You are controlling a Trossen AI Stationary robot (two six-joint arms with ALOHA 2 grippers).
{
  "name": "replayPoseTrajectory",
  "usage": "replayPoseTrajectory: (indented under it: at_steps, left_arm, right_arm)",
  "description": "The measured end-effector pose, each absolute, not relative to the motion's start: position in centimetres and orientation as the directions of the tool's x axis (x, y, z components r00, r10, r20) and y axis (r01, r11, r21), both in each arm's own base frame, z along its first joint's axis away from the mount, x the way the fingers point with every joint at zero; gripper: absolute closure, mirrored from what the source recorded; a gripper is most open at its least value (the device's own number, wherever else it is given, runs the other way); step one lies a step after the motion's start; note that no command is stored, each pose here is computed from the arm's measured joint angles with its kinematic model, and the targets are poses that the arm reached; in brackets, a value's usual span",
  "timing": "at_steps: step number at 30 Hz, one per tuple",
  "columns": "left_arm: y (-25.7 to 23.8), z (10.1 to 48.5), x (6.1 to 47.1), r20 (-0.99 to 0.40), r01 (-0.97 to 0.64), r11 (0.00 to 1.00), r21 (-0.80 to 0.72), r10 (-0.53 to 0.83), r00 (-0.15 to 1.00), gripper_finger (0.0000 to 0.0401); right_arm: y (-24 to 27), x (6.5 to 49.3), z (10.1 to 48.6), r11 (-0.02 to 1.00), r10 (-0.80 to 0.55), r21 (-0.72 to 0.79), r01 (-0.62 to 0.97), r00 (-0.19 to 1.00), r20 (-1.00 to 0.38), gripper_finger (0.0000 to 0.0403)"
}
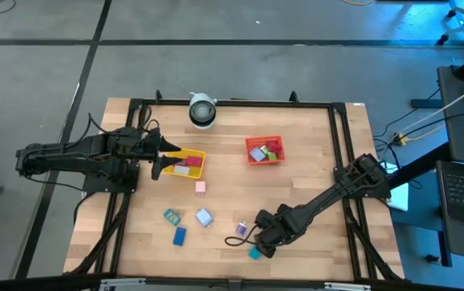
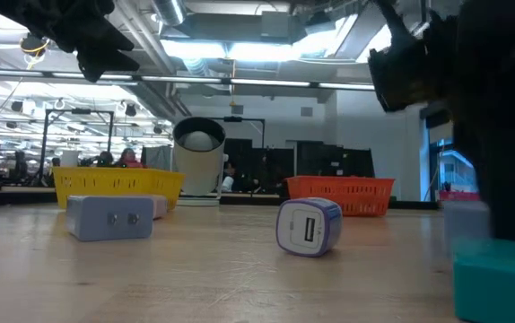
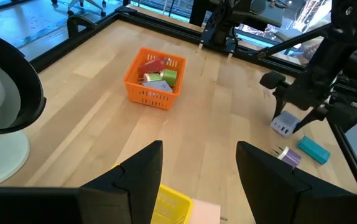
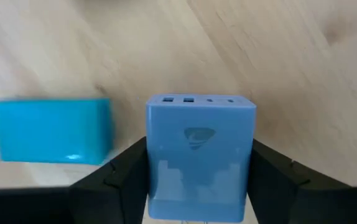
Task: Pick & Place Office items
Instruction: Put the bottom light blue charger adapter into the orange bin
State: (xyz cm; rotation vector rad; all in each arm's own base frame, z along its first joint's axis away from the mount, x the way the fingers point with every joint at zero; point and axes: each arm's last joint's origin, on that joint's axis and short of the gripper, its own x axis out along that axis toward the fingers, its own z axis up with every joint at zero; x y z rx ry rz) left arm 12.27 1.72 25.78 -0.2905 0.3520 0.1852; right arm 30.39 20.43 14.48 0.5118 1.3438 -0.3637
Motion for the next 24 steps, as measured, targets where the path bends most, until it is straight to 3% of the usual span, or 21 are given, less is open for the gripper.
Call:
replayPoseTrajectory:
  at_steps: [9, 15, 24]
  left_arm:
    - [1.6, 26.0, 12.2, -0.338, -0.173, 0.959, -0.224, 0.09, 0.937, 0.0201]
    - [1.5, 26.4, 11.7, -0.303, -0.16, 0.961, -0.226, 0.087, 0.949, 0.0201]
    - [1.4, 27.2, 10.7, -0.223, -0.142, 0.964, -0.226, 0.09, 0.971, 0.0201]
  right_arm:
    - [18.8, 29.5, 19.9, 0.875, -0.058, 0.131, 0.466, 0.369, -0.928, 0.0192]
    - [15.7, 28.0, 23.8, 0.862, -0.182, 0.053, 0.504, 0.406, -0.896, 0.0192]
    - [10.0, 24.7, 30.1, 0.85, -0.292, 0.07, 0.522, 0.578, -0.762, 0.0192]
